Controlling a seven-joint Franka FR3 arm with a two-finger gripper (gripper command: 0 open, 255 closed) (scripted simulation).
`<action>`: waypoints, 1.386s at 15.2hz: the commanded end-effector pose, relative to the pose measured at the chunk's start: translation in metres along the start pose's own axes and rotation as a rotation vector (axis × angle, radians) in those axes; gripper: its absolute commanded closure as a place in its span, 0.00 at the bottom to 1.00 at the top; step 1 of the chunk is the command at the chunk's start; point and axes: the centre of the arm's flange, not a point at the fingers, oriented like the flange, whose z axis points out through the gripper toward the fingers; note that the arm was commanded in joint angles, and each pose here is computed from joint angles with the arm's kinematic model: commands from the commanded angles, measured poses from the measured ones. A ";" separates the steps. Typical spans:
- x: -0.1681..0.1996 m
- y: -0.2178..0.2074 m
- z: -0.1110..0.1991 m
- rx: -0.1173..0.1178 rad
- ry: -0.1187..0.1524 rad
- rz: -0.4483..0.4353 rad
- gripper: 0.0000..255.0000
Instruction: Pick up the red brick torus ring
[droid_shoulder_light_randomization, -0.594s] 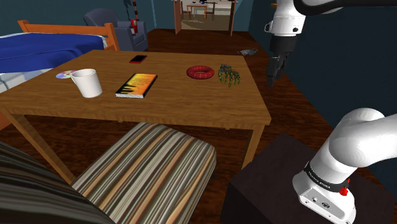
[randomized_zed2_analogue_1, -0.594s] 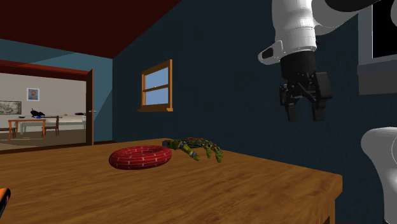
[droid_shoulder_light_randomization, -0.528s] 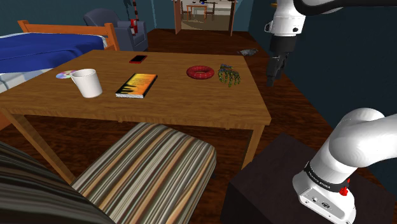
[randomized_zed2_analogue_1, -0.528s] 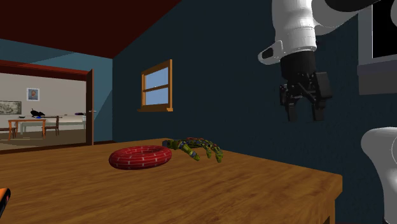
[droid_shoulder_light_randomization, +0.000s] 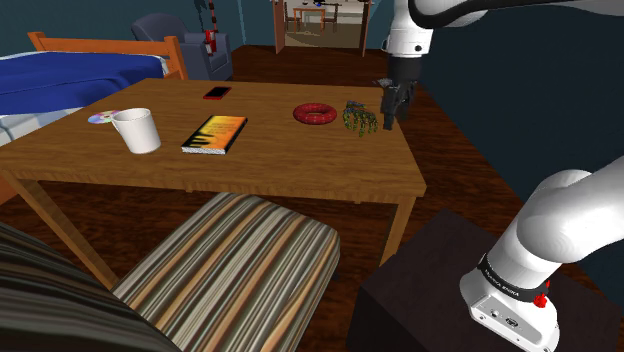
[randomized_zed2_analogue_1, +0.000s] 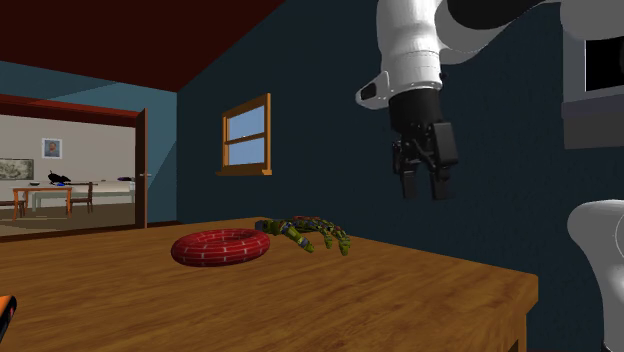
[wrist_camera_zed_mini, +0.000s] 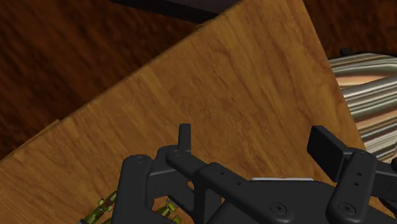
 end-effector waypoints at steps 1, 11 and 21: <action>0.029 0.006 0.001 0.004 0.004 -0.004 0.00; 0.158 0.019 0.008 0.027 0.021 -0.025 0.00; 0.287 0.029 0.012 0.049 0.038 -0.046 0.00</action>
